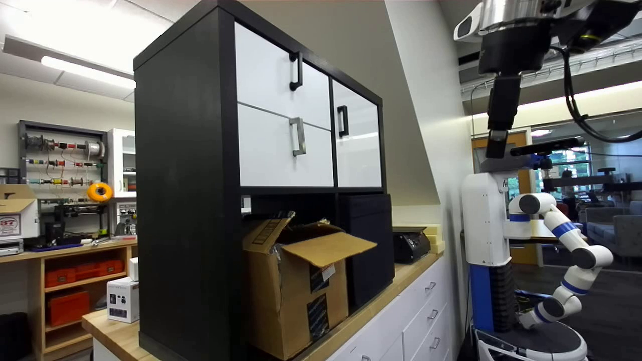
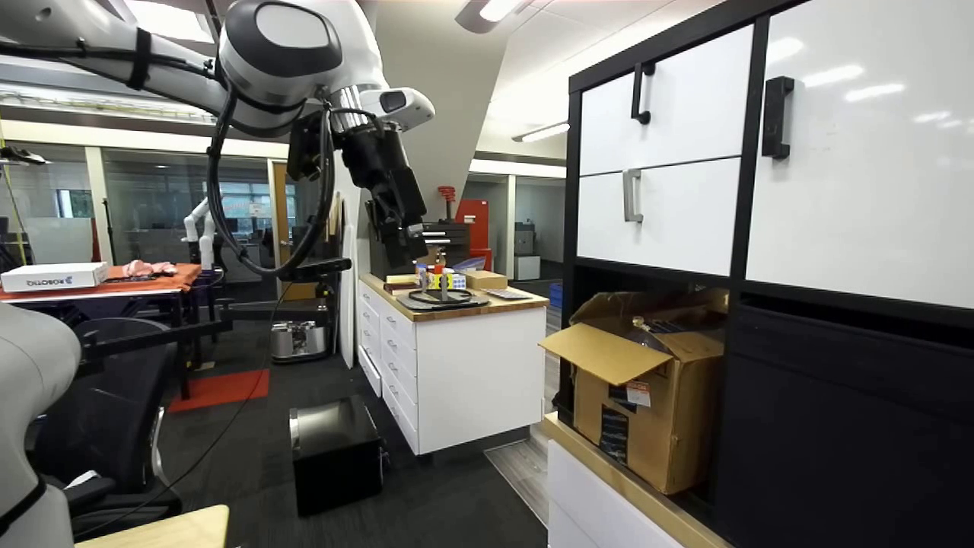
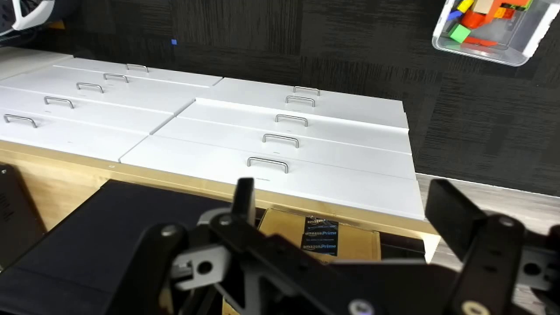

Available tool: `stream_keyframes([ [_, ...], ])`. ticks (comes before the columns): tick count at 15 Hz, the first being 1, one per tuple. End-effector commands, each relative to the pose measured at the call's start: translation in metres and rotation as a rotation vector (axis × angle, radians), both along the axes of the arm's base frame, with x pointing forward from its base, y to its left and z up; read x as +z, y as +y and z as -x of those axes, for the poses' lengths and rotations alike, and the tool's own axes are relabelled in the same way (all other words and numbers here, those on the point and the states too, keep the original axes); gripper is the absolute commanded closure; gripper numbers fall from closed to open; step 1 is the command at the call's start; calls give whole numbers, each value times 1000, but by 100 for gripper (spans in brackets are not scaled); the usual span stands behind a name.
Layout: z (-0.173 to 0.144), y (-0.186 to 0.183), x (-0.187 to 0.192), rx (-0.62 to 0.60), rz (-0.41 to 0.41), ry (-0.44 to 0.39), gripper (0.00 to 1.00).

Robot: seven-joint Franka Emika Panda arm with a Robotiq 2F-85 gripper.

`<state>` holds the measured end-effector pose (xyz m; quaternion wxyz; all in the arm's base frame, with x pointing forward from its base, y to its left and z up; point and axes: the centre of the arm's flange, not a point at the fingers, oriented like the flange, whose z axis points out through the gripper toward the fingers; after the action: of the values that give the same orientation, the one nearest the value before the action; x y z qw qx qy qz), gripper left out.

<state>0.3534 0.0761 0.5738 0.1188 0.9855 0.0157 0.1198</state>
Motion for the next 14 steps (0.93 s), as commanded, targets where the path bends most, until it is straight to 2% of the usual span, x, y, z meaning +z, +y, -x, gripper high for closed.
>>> stream_keyframes([
  [1, 0, 0, 0, 0, 0, 0, 0],
  [7, -11, 4, -6, 18, 4, 5, 0],
  [14, -52, 14, -40, 114, -28, 71, 0],
])
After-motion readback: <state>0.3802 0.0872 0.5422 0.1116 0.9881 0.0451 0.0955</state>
